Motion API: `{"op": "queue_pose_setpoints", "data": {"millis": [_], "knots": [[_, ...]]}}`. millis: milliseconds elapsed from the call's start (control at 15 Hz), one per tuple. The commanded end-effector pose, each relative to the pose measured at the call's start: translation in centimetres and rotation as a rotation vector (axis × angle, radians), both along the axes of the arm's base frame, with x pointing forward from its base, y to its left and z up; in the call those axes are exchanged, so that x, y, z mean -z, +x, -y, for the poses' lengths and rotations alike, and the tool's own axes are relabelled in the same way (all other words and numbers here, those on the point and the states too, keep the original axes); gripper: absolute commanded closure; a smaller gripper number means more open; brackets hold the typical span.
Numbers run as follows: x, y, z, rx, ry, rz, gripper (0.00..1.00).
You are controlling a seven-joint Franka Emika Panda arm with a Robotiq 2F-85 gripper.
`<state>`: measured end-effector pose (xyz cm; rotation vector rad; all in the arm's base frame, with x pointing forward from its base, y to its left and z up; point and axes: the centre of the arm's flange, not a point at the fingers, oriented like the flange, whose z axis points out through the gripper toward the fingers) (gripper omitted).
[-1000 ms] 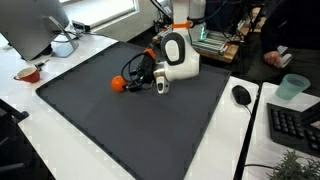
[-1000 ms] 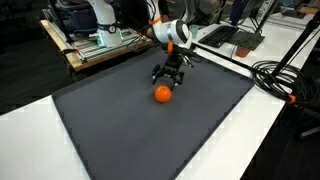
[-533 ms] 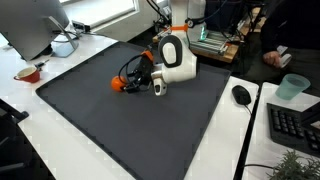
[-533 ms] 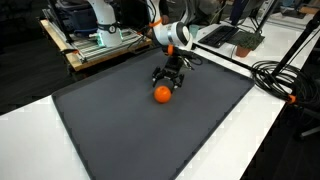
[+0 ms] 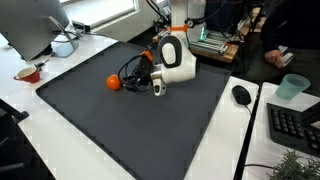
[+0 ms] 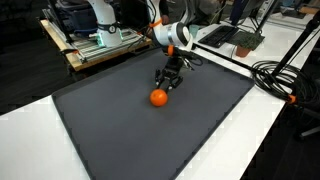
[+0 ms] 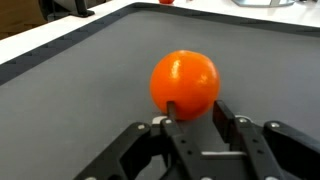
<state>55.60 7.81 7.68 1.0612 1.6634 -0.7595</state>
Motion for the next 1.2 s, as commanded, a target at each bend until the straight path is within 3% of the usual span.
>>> {"op": "queue_pose_setpoints", "data": {"millis": [0, 133, 400, 1133], "knots": [[0.4, 0.2, -0.1, 0.006, -0.025, -0.012, 0.34], [0.3, -0.1, -0.2, 0.016, -0.032, -0.008, 0.27], [0.1, 0.0, -0.5, 0.034, -0.039, 0.016, 0.01], [-1.1, 4.8, 1.3, 0.115, -0.003, 0.059, 0.00]]}}
